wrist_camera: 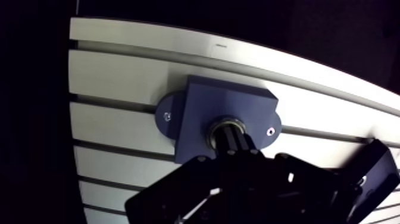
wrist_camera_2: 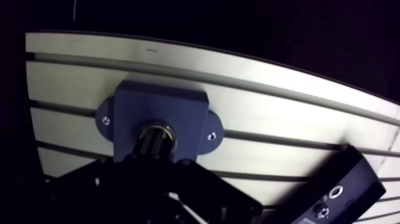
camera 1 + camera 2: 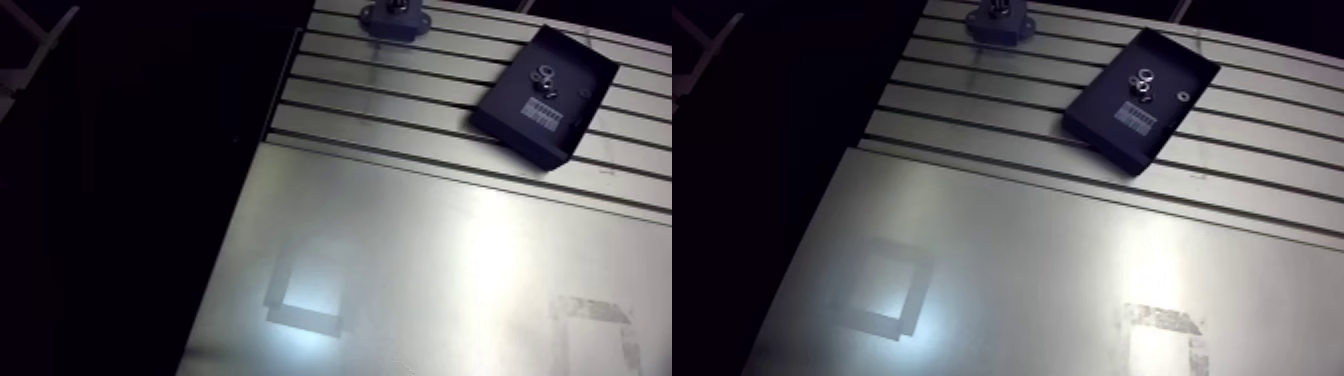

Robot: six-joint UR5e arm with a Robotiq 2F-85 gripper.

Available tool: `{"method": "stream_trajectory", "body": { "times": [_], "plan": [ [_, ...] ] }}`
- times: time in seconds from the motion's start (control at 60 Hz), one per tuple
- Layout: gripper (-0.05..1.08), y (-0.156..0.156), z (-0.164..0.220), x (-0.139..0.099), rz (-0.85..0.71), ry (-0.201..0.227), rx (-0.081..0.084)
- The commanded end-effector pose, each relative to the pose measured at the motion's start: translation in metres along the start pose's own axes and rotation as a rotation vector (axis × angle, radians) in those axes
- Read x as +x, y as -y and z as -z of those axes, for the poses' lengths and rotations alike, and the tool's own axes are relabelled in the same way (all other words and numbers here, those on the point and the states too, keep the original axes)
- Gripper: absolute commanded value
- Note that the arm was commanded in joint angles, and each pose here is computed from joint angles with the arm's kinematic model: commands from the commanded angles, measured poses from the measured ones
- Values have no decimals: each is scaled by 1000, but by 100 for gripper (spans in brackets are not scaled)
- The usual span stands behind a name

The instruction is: Pick up the bearing and press it into the housing until flush.

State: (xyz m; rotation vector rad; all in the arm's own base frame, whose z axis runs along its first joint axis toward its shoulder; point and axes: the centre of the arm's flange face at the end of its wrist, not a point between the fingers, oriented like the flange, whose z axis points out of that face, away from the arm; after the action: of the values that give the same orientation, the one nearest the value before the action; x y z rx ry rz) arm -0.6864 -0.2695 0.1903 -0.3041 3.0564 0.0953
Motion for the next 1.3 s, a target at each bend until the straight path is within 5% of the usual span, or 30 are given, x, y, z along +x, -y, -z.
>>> {"method": "stream_trajectory", "body": {
  "times": [0.017,1.3],
  "plan": [
    [107,0,1,0,1,-2,0],
    [107,1,-7,-1,3,15,0]
  ]
}}
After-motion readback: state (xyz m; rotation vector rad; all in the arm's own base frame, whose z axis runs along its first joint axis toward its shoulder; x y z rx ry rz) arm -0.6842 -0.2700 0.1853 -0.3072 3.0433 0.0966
